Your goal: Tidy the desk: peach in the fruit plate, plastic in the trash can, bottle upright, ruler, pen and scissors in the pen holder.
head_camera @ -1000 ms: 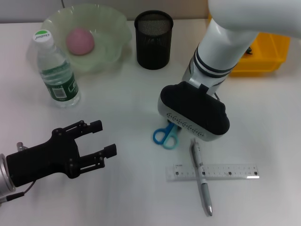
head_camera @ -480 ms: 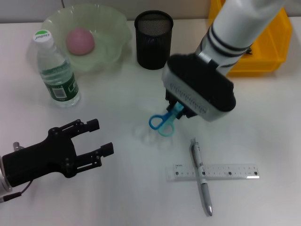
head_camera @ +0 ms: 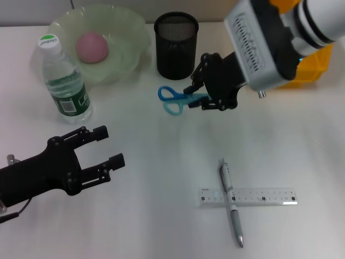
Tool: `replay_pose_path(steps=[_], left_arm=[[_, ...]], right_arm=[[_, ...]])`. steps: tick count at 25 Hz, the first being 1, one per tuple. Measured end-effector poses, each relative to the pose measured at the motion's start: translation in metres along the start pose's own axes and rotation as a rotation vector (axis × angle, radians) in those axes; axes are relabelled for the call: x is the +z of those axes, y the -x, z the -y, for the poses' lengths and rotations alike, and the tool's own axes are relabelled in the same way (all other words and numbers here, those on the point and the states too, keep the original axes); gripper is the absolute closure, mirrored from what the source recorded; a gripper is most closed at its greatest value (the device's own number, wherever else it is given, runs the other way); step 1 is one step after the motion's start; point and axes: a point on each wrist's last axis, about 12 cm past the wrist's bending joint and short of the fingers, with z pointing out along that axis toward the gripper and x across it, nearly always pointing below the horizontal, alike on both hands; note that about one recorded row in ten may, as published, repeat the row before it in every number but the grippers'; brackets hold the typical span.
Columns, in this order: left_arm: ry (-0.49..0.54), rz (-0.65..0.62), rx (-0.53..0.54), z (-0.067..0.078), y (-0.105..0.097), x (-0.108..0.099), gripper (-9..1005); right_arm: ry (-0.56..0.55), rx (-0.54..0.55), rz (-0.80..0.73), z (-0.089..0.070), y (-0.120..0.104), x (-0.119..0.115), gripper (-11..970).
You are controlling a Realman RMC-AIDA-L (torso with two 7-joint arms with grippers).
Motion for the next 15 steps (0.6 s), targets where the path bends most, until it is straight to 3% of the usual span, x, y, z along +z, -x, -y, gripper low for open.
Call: replay_pose_path(steps=[5, 15], left_arm=[[0.003, 0.011, 0.015, -0.003, 0.004, 0.002, 211], [0.000, 0.028, 0.014, -0.006, 0.006, 0.013, 210]], right_arm=[[-0.160, 0.194, 0.146, -0.007, -0.017, -0.002, 746], [-0.310, 0.476, 0.400, -0.019, -0.029, 0.006, 745]])
